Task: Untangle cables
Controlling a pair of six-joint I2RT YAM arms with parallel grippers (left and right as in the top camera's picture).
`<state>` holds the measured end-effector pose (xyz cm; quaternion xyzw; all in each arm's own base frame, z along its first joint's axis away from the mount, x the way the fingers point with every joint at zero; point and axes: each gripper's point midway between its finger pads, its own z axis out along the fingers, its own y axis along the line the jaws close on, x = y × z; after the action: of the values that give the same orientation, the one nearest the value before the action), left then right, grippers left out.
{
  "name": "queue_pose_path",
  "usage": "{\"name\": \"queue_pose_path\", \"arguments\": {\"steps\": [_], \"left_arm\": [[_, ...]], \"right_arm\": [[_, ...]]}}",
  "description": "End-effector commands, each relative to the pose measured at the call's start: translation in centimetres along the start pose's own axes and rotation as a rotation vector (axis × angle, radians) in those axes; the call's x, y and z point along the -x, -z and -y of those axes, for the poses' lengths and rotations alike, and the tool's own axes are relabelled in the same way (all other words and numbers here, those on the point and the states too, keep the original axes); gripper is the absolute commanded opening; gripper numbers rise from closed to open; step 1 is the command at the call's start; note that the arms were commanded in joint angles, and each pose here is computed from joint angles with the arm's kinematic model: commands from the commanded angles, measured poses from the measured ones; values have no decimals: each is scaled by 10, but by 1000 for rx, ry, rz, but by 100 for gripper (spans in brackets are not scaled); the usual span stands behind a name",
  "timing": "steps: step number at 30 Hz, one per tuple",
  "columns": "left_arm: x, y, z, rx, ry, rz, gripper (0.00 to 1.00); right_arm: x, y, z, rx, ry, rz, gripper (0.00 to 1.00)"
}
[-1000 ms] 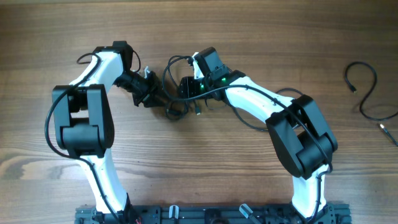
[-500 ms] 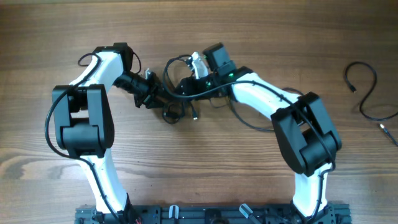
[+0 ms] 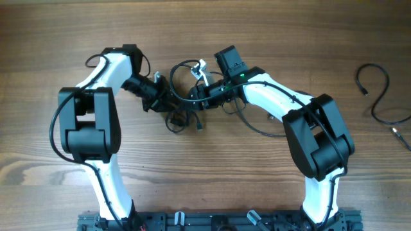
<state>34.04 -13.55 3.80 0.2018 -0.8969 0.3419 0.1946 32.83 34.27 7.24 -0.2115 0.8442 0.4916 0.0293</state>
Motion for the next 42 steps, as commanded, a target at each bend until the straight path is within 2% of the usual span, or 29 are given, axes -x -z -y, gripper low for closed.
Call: {"name": "queue_pose_path", "arguments": {"steps": [1, 4, 7, 15, 22, 29, 32, 35, 38, 39, 42], "left_arm": [[-6, -8, 0, 24, 11, -27, 24], [-9, -7, -11, 80, 30, -26, 23], [-11, -2, -23, 118, 68, -32, 28], [-22, 20, -42, 107, 205, -80, 30], [-17, 19, -40, 101, 183, -62, 40], [-6, 15, -34, 89, 190, -18, 42], [-16, 14, -35, 105, 216, -55, 42], [-35, 12, -36, 138, 254, -119, 49], [-42, 8, -34, 156, 251, -140, 50], [-42, 6, -33, 158, 243, -138, 50], [-37, -1, -27, 160, 214, -114, 41]], "right_arm": [[-1, -4, -1, 30, 27, -14, 56], [-1, -4, 0, 28, 27, -13, 56], [-1, -4, 2, 12, 27, -9, 56], [0, -4, 2, 12, 30, -7, 56], [0, -4, 2, 12, 29, -8, 56], [0, -4, 2, 12, 30, -7, 56], [0, -4, 2, 12, 29, -7, 56], [0, -4, 2, 12, 29, -7, 56], [0, -4, 2, 12, 29, -7, 56], [0, -4, 2, 12, 29, -7, 56], [0, -5, 2, 13, 27, -9, 56]]}}
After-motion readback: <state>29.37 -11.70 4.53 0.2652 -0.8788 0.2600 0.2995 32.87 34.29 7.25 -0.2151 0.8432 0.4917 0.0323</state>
